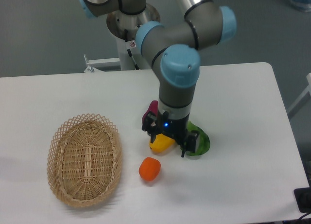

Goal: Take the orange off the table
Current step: 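Move the gripper over toward the orange beside the basket, then lower the gripper onto the orange and close on it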

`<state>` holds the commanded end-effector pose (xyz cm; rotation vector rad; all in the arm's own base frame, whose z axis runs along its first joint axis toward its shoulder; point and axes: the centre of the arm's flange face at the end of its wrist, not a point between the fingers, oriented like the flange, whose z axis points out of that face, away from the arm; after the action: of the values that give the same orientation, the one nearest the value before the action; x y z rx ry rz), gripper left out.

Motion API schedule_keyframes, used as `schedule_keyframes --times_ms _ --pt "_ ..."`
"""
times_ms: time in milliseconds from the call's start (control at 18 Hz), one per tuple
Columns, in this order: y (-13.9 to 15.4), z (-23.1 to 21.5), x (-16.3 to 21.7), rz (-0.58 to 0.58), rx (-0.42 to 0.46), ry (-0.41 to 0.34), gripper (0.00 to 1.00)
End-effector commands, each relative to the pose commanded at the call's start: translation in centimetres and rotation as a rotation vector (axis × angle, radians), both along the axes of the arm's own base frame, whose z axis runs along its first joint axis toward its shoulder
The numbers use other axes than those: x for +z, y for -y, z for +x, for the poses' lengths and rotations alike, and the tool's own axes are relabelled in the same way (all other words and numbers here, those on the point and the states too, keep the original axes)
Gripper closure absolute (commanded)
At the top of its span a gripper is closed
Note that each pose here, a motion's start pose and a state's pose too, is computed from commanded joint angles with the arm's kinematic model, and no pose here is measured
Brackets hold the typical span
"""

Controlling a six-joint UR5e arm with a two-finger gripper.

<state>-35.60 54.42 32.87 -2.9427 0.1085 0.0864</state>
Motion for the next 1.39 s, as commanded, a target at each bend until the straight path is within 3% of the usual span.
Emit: schedule_keyframes --times_ms 222,389,889,1389 --pt "-1.4 1.3 -2.6 -0.068 -0.010 -0.047 0.00" --pt "-2.3 1.6 -4.1 -0.055 0.006 -0.057 0.00" --pt "-1.8 3.2 -7.7 -0.089 0.030 -0.024 0.00" --pt "-3.2 3.7 -9.8 -0.108 0.053 -0.030 0.00"
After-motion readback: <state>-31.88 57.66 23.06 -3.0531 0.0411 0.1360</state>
